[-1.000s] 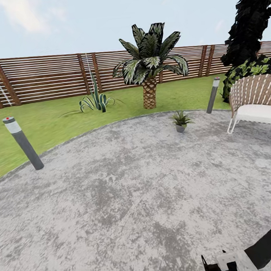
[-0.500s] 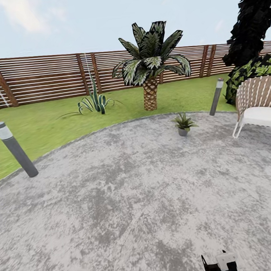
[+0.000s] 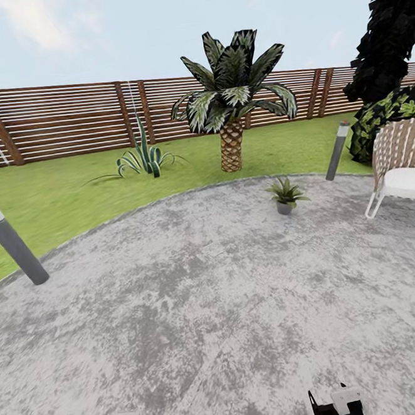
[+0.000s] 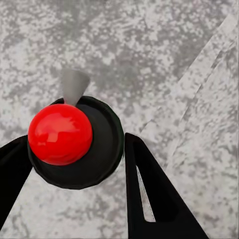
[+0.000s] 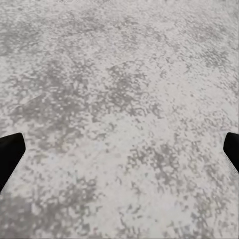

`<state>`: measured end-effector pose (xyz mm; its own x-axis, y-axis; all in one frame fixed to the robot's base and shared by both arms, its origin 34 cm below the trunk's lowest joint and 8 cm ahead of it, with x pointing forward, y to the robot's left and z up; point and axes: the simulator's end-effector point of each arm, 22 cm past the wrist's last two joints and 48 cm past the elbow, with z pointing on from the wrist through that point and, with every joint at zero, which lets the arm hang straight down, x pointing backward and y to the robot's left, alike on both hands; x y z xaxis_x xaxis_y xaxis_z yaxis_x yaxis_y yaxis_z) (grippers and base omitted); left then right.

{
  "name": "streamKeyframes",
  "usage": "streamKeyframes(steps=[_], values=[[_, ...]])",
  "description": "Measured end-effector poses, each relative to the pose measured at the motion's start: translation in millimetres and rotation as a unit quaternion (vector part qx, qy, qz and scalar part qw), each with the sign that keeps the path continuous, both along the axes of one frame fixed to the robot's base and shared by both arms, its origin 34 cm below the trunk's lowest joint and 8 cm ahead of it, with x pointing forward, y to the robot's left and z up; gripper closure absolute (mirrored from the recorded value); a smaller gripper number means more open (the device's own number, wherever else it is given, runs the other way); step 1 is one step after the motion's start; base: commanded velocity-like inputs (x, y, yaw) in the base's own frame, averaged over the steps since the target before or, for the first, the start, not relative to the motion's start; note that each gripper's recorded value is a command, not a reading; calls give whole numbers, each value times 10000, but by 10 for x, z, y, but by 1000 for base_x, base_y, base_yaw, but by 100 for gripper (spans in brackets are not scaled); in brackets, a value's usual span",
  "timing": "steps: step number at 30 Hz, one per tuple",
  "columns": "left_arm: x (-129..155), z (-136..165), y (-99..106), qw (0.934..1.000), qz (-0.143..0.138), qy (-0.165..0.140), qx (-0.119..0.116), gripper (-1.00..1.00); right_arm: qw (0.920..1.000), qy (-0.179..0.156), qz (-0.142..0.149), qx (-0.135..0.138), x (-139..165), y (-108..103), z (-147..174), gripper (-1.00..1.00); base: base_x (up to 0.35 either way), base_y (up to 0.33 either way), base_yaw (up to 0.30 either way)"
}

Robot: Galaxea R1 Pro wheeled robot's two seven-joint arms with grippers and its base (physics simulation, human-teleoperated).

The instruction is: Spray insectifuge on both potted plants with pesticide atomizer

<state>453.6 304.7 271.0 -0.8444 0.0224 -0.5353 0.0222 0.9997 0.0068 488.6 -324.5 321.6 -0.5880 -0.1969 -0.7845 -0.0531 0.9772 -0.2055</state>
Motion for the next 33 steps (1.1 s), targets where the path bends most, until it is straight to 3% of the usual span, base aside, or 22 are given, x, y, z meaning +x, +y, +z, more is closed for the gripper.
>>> streamKeyframes(steps=[18, 33], values=[[0, 0, 0, 10000, 0, 0, 0, 100, 10000, 0, 0, 0, 0, 0, 0, -100, 338, 0, -5], [1, 0, -1, 10000, 0, 0, -1, 100, 10000, 2, 3, -1, -2, 0, -1, -100, 338, 0, -266]])
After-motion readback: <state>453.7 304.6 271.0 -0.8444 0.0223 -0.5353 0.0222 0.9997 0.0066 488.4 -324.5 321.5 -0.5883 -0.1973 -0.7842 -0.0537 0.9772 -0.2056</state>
